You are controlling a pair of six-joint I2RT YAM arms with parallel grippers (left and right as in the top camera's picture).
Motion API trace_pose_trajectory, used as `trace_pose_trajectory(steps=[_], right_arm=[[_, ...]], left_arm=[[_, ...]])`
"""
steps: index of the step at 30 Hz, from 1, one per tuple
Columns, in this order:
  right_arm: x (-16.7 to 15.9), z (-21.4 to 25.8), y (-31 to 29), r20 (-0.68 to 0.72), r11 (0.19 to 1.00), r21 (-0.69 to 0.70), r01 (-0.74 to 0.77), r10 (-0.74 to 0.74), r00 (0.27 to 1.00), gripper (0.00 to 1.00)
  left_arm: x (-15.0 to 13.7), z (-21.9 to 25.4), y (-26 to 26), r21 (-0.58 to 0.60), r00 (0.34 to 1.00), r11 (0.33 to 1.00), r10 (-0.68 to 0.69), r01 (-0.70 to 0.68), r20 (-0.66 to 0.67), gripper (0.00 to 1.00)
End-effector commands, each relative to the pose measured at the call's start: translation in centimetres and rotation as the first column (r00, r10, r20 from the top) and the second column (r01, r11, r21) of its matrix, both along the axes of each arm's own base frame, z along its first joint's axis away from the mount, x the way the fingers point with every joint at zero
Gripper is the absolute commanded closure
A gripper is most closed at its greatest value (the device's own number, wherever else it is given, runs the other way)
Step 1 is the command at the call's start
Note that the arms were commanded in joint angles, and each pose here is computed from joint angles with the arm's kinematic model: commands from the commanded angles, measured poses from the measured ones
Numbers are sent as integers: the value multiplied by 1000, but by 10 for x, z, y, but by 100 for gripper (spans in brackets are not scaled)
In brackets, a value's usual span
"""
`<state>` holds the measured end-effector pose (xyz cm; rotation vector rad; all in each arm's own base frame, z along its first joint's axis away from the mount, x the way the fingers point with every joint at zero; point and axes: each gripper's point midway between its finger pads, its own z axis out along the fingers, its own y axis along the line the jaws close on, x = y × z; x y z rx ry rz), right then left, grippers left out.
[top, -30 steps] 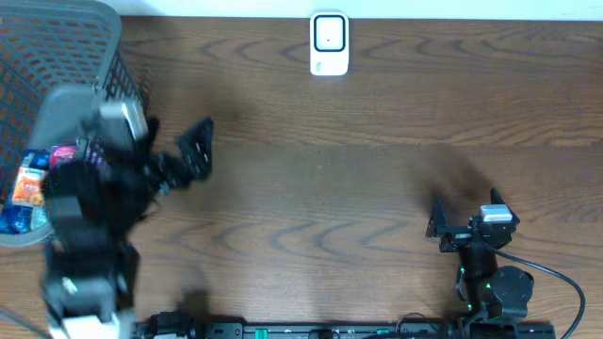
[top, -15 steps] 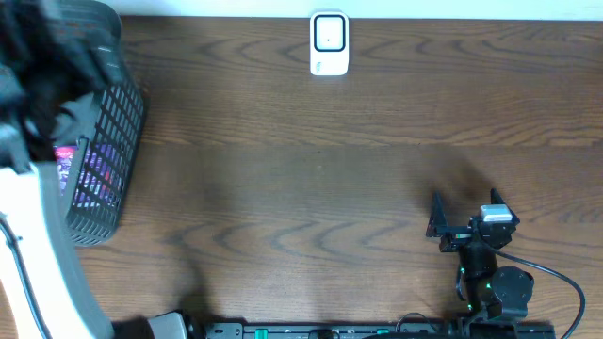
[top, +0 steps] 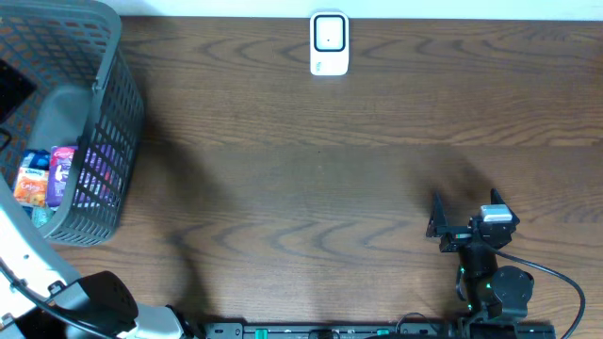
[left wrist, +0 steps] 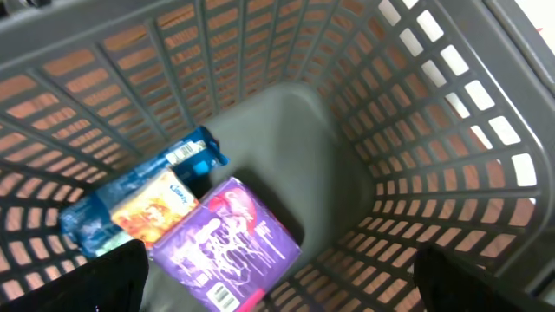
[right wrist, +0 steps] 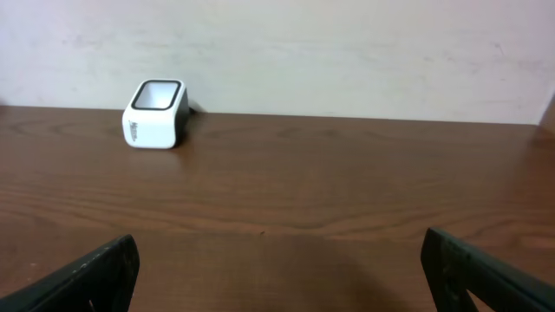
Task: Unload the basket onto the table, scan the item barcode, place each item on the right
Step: 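Reach the left gripper into the basket and grasp the purple box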
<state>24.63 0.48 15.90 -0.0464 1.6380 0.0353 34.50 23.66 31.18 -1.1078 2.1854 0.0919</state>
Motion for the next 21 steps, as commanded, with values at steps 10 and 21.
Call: trace_pose_trajectory(steps=[10, 21], right_arm=[[0, -1, 0, 1, 1000, -14, -3, 3, 1000, 1], [0, -1, 0, 1, 1000, -14, -2, 2, 1000, 1]], left_arm=[[0, -71, 24, -45, 954, 964, 250, -260, -167, 2], [-2, -174, 20, -159, 855, 909, 286, -385, -434, 11]])
